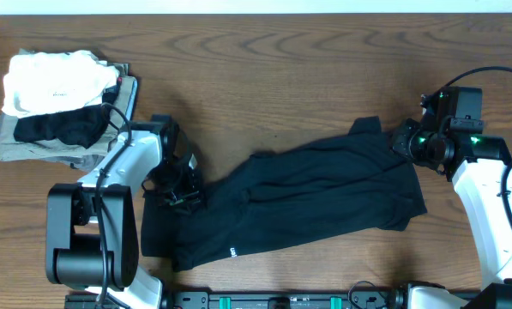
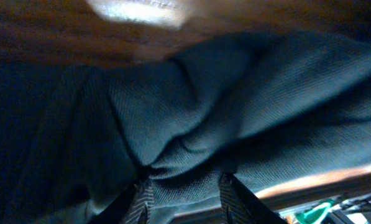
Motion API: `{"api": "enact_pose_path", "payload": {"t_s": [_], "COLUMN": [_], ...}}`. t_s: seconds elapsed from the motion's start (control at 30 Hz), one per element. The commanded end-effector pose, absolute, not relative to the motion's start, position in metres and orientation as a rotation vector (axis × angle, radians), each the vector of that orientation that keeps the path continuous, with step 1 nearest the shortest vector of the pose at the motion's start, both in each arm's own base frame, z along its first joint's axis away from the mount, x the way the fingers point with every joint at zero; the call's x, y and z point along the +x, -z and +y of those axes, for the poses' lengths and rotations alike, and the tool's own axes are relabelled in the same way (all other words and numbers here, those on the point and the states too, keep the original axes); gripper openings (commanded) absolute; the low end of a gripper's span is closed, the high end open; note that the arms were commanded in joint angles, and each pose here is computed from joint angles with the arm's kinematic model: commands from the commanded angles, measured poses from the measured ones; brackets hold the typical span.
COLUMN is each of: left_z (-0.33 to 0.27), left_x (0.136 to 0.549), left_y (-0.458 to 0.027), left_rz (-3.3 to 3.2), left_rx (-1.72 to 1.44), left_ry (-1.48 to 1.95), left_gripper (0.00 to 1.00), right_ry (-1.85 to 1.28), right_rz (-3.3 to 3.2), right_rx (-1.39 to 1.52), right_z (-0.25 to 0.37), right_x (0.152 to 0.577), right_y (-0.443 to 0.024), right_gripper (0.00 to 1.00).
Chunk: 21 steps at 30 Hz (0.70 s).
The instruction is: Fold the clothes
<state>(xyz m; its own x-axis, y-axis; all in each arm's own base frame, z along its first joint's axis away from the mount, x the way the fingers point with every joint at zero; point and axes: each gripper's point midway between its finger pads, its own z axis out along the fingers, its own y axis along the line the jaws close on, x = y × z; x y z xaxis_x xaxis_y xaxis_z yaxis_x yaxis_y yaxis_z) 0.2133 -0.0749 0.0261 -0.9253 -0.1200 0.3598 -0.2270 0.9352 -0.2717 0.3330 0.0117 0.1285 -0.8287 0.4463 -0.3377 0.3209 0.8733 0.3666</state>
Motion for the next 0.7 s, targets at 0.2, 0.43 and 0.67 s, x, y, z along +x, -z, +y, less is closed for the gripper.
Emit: {"api": "enact_pose_path", "payload": {"t_s": [0.2,0.43,0.67], "left_z": [-0.078,-0.079,-0.096], "left_x": [0.280,0.298,0.283], "left_y": [-0.071,-0.058,-0.031], "left_rz": [-2.992,-3.020,-2.837], "left_rx": [0.194,0.214,0.235], "left_ry": [-0.523,-0.535,-0.638], "left_gripper": [0.39,0.39,0.43], "right_ry": [-0.430,-0.431,-0.431], "right_rz": [2.620,2.618,2.620], "right_rx": [0.565,0.564,0.565], "right_z": [0.016,0.016,0.016], "right_x": [0.335,0.336,0.335], "right_y": [-0.131,-0.131,-0.131], "right_gripper": [0.32,0.32,0.32]}}
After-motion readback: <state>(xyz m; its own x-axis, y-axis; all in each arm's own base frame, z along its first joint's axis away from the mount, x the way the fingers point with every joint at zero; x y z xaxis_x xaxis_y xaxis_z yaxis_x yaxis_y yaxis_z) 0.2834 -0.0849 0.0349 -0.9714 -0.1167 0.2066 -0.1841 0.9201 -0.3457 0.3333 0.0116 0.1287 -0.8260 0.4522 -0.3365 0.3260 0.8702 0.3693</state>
